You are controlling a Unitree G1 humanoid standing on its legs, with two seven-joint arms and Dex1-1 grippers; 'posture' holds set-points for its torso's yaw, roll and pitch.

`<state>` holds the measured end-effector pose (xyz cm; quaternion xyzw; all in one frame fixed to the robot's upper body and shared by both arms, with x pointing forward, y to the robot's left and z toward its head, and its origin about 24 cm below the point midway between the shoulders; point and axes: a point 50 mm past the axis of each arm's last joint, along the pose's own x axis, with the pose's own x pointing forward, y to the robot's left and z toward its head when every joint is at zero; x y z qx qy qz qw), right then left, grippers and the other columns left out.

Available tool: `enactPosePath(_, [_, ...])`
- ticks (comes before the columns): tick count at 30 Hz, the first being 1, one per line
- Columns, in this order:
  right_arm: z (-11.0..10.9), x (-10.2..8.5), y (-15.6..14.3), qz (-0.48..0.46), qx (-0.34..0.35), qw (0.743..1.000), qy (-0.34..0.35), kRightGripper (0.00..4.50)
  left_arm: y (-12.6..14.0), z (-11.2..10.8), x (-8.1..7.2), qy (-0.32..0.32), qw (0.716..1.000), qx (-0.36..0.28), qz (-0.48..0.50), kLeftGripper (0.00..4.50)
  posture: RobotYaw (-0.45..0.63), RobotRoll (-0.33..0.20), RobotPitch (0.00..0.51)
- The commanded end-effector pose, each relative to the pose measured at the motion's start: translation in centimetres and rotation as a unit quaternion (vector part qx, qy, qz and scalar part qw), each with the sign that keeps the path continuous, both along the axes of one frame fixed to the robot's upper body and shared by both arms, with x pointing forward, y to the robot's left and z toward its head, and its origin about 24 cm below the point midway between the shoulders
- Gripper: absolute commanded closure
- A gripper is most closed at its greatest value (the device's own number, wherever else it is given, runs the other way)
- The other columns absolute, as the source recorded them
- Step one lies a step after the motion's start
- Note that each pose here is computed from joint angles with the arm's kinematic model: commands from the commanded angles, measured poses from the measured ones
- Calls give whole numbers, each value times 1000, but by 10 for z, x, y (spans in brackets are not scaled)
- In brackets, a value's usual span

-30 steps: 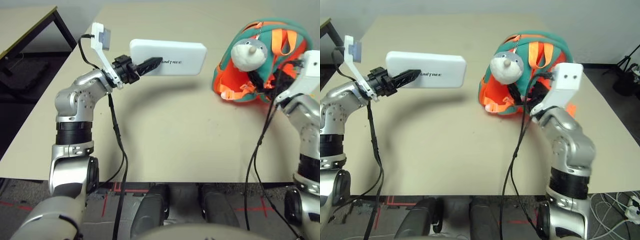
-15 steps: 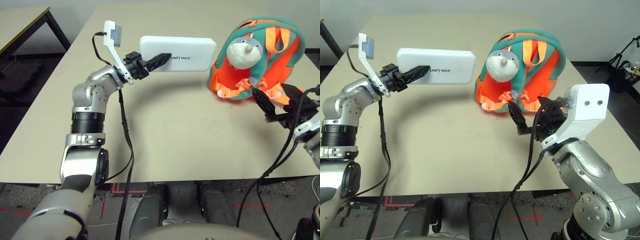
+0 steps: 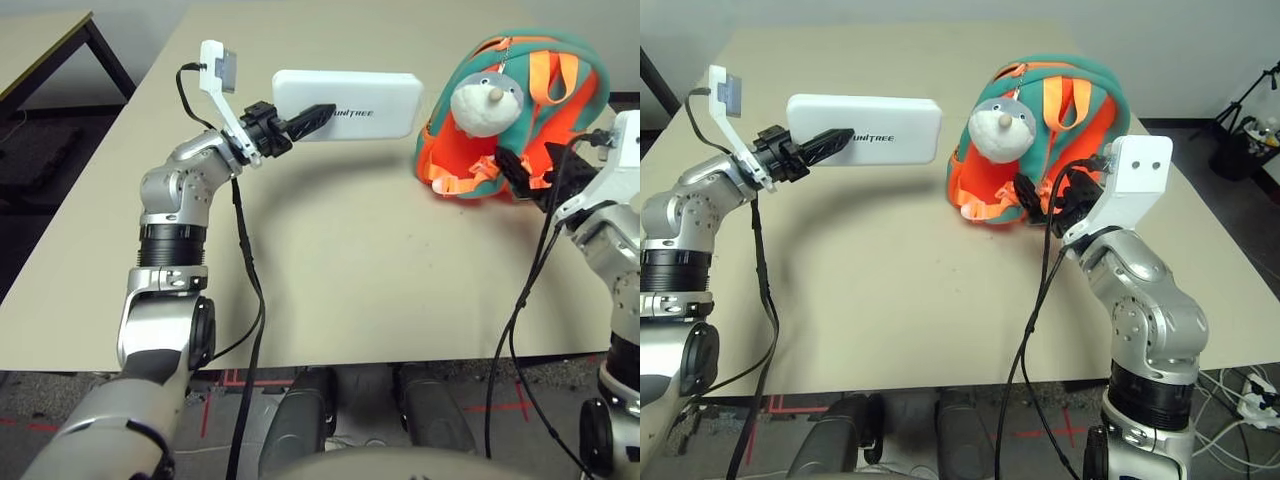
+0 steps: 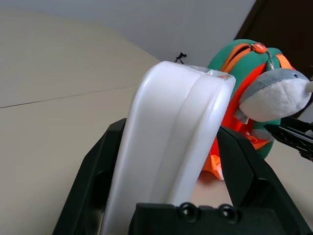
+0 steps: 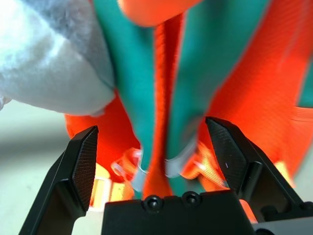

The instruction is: Put the pencil case into the backpack and zip it.

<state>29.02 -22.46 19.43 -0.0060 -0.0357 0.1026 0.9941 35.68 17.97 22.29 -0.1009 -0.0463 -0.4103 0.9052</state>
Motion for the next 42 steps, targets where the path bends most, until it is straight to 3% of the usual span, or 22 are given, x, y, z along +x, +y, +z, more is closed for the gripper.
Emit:
enactPosePath(1, [-8,11,1,-2,-7,1000,3,0,3,7,-5,-15,1000,-7,4,1264,-53,0,140])
enactPosePath(10, [-9,24,0,-25,-9,999,-26,0,2,5,-6,-12,1000,-8,6,1264,-51,0,144])
enactPosePath(12, [-7,24,-1,-30,-6,999,-36,311,2,5,-6,-11,1000,-8,6,1264,-54,0,143])
enactPosePath(25, [2,17,2,-34,3,998,-49,4215,1,6,-4,-8,1000,-9,2,1264,-65,0,147])
enactPosePath(29, [15,1,-2,-33,3,998,-59,4290,2,6,-4,-9,1000,-7,4,1264,-58,0,148])
enactPosePath(34, [25,-31,-7,-37,-6,998,-49,4290,6,5,-5,-9,1000,-6,10,1264,-81,0,154])
enactPosePath(42, [30,-82,12,-17,-26,999,-35,4290,-3,1,2,-5,1000,-11,-2,1264,-151,0,161])
